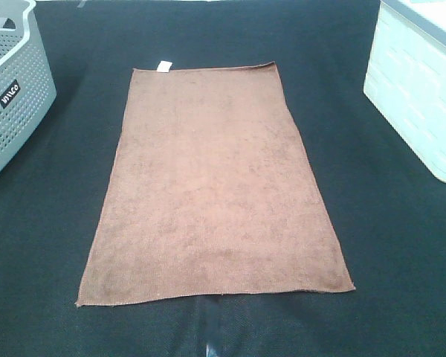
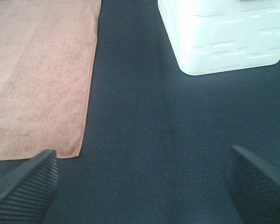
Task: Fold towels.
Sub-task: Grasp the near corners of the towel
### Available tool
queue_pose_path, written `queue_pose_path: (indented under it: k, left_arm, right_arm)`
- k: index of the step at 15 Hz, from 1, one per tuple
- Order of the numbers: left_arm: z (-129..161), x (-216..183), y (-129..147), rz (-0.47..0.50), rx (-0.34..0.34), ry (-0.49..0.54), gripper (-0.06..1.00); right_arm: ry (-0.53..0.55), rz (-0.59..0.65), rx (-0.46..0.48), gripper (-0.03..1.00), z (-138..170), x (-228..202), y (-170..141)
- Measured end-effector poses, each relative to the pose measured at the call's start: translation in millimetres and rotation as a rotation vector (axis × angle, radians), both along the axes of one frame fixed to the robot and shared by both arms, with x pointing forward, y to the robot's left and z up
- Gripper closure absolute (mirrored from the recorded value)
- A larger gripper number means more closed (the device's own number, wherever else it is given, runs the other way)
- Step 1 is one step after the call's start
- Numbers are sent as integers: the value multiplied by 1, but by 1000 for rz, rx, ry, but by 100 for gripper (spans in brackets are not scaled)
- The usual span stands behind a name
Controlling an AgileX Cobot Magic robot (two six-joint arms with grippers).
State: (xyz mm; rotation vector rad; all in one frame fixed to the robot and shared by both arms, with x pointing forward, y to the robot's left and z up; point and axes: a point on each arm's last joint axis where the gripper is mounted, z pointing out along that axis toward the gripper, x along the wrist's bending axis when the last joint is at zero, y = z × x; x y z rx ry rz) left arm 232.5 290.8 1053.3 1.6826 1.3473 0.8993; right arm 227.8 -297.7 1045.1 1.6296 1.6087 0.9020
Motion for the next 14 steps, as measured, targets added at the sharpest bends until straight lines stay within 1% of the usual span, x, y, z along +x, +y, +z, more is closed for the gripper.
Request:
queue_pose_path:
  k: [14]
  left_arm:
    - [0, 0, 0, 0, 0, 0, 21]
  right_arm:
    - [0, 0, 0, 6, 0, 0, 0]
